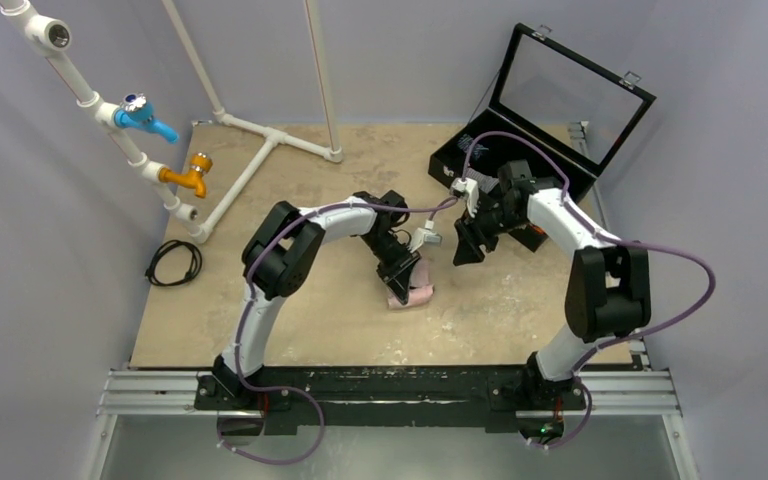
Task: Roll the underwear
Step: Roll the underwear to the center of the board.
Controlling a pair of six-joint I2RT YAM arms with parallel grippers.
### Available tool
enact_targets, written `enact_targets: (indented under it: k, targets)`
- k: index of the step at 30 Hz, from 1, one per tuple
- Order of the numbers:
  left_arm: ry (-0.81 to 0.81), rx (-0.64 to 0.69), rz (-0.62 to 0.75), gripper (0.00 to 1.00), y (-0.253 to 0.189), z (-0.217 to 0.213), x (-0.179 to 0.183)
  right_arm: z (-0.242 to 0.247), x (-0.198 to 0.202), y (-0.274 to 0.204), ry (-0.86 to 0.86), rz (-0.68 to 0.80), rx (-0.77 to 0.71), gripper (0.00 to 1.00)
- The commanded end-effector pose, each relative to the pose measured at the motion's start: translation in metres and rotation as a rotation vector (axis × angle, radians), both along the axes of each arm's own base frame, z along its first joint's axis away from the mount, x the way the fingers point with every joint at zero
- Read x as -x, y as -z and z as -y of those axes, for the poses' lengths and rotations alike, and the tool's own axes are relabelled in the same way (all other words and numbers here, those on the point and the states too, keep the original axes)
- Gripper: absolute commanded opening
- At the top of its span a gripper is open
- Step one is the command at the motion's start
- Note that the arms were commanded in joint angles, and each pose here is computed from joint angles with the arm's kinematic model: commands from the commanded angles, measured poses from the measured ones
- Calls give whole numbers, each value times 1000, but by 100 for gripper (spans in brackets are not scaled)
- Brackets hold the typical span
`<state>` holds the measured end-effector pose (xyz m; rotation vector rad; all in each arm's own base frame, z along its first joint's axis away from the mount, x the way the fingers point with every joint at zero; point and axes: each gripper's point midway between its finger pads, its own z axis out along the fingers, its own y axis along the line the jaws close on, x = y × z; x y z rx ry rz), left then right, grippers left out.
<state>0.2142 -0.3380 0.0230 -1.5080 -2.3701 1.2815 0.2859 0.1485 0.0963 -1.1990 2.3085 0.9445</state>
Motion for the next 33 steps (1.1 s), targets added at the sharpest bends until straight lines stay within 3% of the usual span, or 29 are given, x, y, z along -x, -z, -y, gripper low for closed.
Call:
enact_targets:
  k: [1,10,23,33]
  targets:
    - [-19,-57,-199,0,13,-17,7,5,-4,-15,49,102,6,56]
    - [-55,-89,-295,0,18,-17,-9,-15,21,-26,-31,189,-4,58]
    - [-46,-151,-361,0,27,-16,-13,-82,43,5,-253,419,217,58]
    - [-46,-160,-376,0,30,-17,-12,-101,46,39,-363,507,332,58]
